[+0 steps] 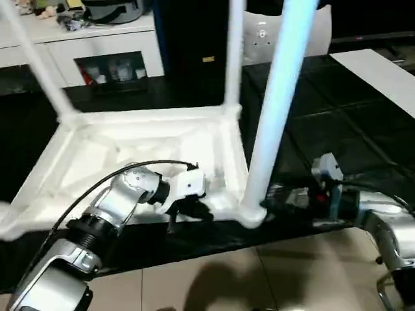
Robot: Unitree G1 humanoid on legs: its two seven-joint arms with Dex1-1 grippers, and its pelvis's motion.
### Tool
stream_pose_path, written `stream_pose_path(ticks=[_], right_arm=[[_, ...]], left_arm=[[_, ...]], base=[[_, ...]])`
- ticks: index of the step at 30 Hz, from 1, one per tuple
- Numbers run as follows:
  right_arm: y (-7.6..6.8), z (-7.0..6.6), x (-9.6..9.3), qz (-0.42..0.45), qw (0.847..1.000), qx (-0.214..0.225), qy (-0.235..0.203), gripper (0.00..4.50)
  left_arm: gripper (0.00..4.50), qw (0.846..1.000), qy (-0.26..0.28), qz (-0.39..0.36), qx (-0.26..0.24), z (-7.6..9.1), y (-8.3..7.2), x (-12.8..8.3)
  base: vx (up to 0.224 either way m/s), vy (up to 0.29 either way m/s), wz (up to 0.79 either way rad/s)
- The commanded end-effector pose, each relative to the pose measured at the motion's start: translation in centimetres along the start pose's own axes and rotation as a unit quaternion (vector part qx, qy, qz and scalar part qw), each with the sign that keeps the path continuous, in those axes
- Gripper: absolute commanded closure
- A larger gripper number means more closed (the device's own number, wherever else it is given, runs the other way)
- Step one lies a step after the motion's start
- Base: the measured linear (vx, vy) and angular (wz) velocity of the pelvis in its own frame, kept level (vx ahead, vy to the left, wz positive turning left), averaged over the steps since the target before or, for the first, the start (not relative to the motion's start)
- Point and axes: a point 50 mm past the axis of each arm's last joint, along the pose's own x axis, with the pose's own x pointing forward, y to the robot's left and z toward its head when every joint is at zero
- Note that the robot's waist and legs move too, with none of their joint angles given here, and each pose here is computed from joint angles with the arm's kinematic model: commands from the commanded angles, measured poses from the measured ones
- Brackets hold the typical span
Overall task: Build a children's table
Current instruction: Rotate leg to tighten
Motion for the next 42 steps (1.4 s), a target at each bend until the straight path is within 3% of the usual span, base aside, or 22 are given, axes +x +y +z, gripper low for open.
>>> stream_pose_path(ticks=[1, 8, 18, 24, 28, 31, 33, 35, 39, 42], right_arm=[[0.4, 0.9, 0.4, 0.041, 0.999, -0.013, -0.002, 0.42], [0.7, 0.9, 1.5, 0.130, 0.991, -0.002, 0.031, 0.96], [0.7, 1.3, 1.9, 0.187, 0.981, 0.022, 0.054, 1.78], [0.6, 1.5, 2.0, 0.196, 0.979, 0.025, 0.050, 2.27], [0.7, 1.8, 2.4, 0.181, 0.983, 0.029, 0.023, 2.36], [0.3, 1.9, 3.2, 0.125, 0.992, 0.030, 0.013, 2.39], [-0.9, 1.8, 4.8, 0.002, 0.999, 0.035, 0.007, 2.40], [-1.3, 1.8, 5.2, -0.035, 0.998, 0.044, 0.004, 2.44], [-2.5, 2.0, 6.8, -0.169, 0.982, 0.085, -0.025, 2.47], [-3.0, 2.2, 7.7, -0.256, 0.959, 0.108, -0.049, 2.48]], left_arm=[[4.50, 0.997, 0.033, -0.064, 0.014, -0.6, -1.3, 1.1], [4.50, 0.993, 0.049, -0.099, 0.041, -0.4, -1.8, 1.0], [4.50, 0.993, 0.052, -0.100, 0.044, -0.4, -1.6, 0.9], [4.50, 0.994, 0.049, -0.095, 0.038, -0.5, -1.6, 0.9], [4.50, 0.997, 0.023, -0.068, 0.009, -0.2, -1.3, 1.1], [4.50, 0.999, 0.003, -0.038, -0.022, 0.3, -0.8, 1.4], [4.50, 0.997, -0.019, 0.017, -0.068, 1.0, 0.3, 1.8], [4.50, 0.996, -0.024, 0.033, -0.079, 1.2, 0.7, 2.0], [4.50, 0.983, -0.037, 0.126, -0.125, 1.9, 2.7, 2.5], [4.50, 0.970, -0.045, 0.181, -0.153, 2.3, 3.8, 2.7]], base=[[0.000, 0.000, 0.00], [0.000, 0.000, 0.00], [0.000, 0.000, 0.00], [0.000, 0.000, 0.00], [0.000, 0.000, 0.00], [0.000, 0.000, 0.00], [0.000, 0.000, 0.00], [0.000, 0.000, 0.00], [0.000, 0.000, 0.00], [0.000, 0.000, 0.00]])
